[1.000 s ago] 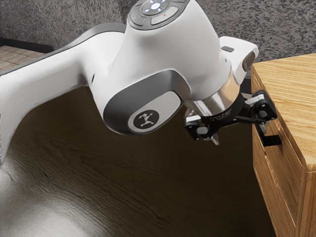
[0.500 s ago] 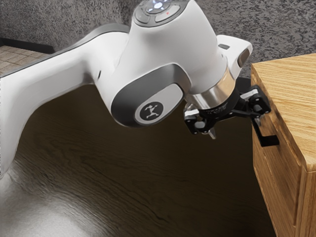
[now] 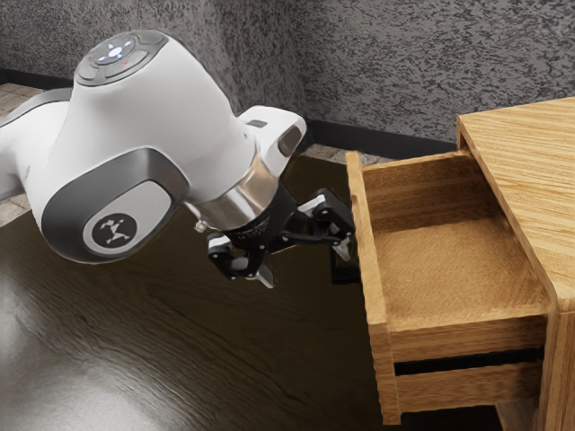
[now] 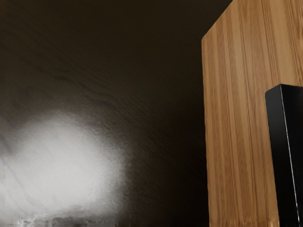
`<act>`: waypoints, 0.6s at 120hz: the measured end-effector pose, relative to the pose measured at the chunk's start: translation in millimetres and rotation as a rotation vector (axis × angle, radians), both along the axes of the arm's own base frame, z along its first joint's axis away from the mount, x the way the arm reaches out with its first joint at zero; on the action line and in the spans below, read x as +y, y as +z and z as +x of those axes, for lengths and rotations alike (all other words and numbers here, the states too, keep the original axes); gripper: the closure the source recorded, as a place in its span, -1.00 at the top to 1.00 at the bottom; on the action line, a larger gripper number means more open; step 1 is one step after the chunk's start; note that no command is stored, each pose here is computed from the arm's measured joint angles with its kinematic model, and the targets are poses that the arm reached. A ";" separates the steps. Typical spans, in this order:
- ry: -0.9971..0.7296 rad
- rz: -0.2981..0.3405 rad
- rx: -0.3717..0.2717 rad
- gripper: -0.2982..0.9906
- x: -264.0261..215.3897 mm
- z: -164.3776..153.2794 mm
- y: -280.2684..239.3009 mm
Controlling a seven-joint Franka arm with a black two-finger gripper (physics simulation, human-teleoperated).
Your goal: Pull the drawer handle with one arm to open the drawer
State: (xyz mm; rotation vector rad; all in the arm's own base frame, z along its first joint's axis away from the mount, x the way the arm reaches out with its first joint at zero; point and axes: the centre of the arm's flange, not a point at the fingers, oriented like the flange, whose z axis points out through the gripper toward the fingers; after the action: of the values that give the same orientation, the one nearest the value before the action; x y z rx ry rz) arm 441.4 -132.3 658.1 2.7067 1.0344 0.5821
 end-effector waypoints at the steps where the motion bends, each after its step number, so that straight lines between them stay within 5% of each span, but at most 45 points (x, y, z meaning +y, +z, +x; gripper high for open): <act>1: 0.000 -0.005 -0.007 0.53 2.9 -6.0 3.6; 28: 0.038 -0.125 -0.306 0.53 84.8 -156.7 117.6; 48: 0.065 -0.090 -0.271 0.53 89.5 -145.7 107.6; 72: -0.089 0.101 -0.250 0.54 23.7 -143.9 89.8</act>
State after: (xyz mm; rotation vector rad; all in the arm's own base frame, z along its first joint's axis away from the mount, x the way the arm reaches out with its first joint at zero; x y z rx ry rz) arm 297.5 -108.6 747.9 2.6583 0.8383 0.9502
